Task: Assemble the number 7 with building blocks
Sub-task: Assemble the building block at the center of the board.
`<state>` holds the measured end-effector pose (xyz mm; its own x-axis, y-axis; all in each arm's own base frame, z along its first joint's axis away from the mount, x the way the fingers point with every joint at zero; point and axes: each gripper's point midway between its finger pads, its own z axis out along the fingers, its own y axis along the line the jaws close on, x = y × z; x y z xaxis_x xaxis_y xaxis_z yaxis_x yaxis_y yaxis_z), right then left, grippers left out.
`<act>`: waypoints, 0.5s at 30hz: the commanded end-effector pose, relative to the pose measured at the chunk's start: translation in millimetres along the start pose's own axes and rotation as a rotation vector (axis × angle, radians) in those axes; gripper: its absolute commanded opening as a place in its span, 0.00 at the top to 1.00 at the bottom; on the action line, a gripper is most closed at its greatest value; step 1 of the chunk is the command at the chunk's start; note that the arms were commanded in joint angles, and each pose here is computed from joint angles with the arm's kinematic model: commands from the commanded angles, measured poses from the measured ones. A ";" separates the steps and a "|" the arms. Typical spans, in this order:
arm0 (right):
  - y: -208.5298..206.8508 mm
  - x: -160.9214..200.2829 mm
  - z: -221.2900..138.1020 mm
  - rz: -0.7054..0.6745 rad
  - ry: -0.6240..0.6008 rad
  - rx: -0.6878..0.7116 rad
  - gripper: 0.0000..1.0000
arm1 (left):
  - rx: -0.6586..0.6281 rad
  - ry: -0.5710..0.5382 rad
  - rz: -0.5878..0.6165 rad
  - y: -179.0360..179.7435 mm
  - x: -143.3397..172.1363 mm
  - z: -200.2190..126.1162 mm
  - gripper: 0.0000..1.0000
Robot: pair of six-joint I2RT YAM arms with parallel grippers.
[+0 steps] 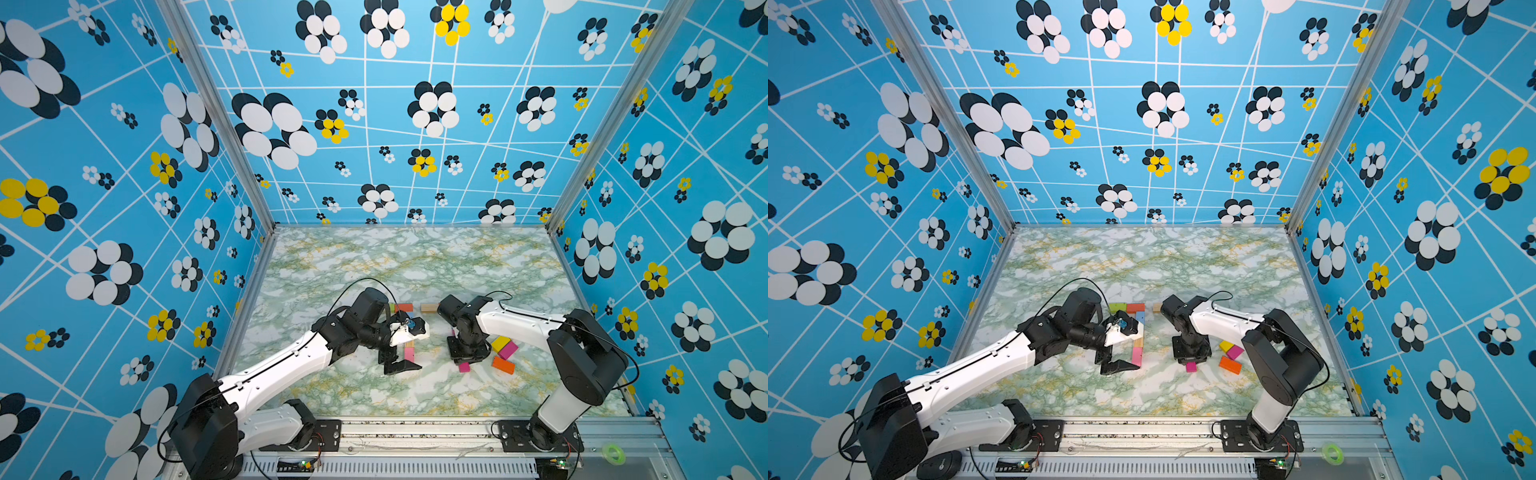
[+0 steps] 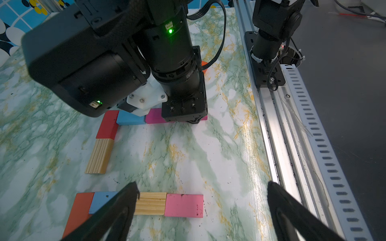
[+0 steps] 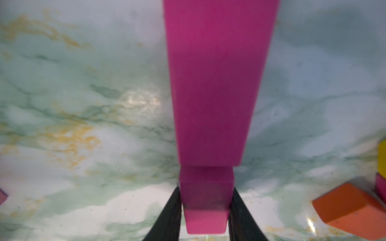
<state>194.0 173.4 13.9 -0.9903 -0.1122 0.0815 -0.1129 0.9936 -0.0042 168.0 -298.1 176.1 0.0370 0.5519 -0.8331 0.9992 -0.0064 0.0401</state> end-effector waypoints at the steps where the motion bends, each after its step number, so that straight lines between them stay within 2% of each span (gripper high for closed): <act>1: 1.5 -9.4 11.6 0.006 -0.025 -0.005 0.59 | 0.011 0.020 -0.011 -2.1 7.8 0.6 0.01; 6: 0.6 -8.3 12.2 0.010 -0.023 -0.004 0.55 | 0.011 0.020 -0.010 -2.0 7.8 0.4 0.01; 8: -0.4 -8.0 11.1 0.013 -0.025 -0.001 0.51 | 0.011 0.021 -0.011 -2.2 8.1 0.6 0.01; 10: -3.0 -6.0 8.7 0.023 -0.024 0.007 0.44 | 0.011 0.020 -0.010 -2.0 8.0 0.5 0.01; 12: -5.7 -3.5 0.1 0.045 -0.039 0.007 0.33 | 0.011 0.020 -0.010 -2.2 7.7 0.3 0.01; 15: -9.8 4.1 -20.4 0.125 -0.102 -0.038 0.21 | 0.005 0.019 -0.013 -0.9 6.9 -0.1 0.01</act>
<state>196.0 173.4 19.4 -0.9972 -0.0671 0.0315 -0.0665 0.9976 0.0202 168.1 -298.1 176.1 0.0370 0.5522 -0.8329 0.9992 -0.0059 0.0405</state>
